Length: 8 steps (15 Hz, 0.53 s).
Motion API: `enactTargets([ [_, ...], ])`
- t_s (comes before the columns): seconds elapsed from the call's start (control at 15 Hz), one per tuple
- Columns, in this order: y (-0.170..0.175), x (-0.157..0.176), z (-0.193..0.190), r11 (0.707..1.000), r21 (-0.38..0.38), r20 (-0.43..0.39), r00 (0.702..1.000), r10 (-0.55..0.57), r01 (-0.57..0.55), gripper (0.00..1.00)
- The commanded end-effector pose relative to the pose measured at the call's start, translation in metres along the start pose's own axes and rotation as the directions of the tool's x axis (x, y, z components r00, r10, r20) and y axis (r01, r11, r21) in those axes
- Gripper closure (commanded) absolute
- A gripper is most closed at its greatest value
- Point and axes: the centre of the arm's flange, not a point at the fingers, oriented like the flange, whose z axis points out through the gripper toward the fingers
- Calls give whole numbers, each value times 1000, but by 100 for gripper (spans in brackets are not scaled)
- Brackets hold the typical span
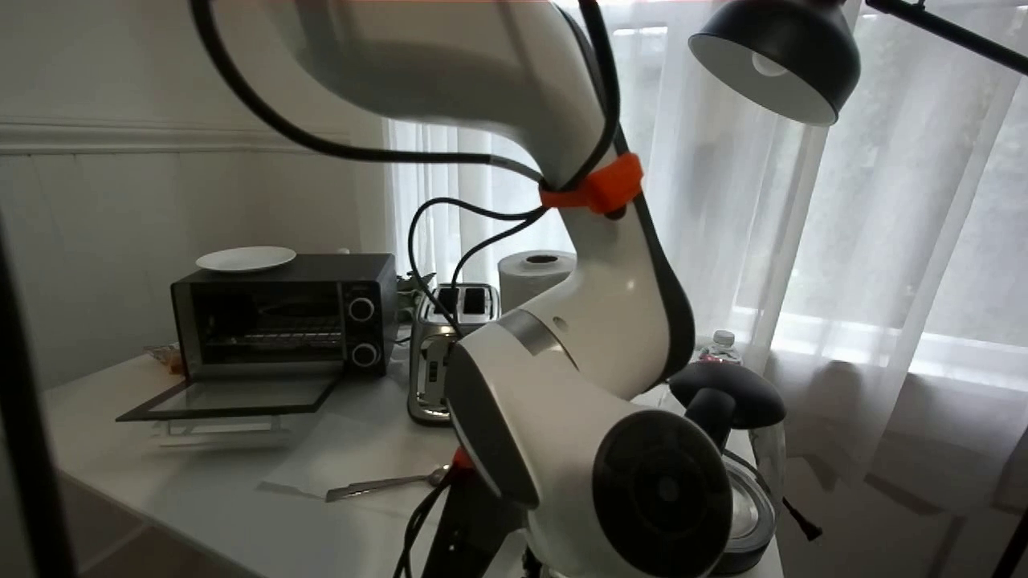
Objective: Move one glass plate to the left of the table
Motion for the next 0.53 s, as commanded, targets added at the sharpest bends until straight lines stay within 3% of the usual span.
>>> enactTargets([
  [0.0, -25, -27, -50, 993, -83, 47, 995, -84, 88, 0],
  [0.27, -45, -70, -86, 951, -122, 159, 952, -263, 283, 0],
  [0.47, -61, -103, -104, 881, -113, 198, 879, -433, 459, 0],
])
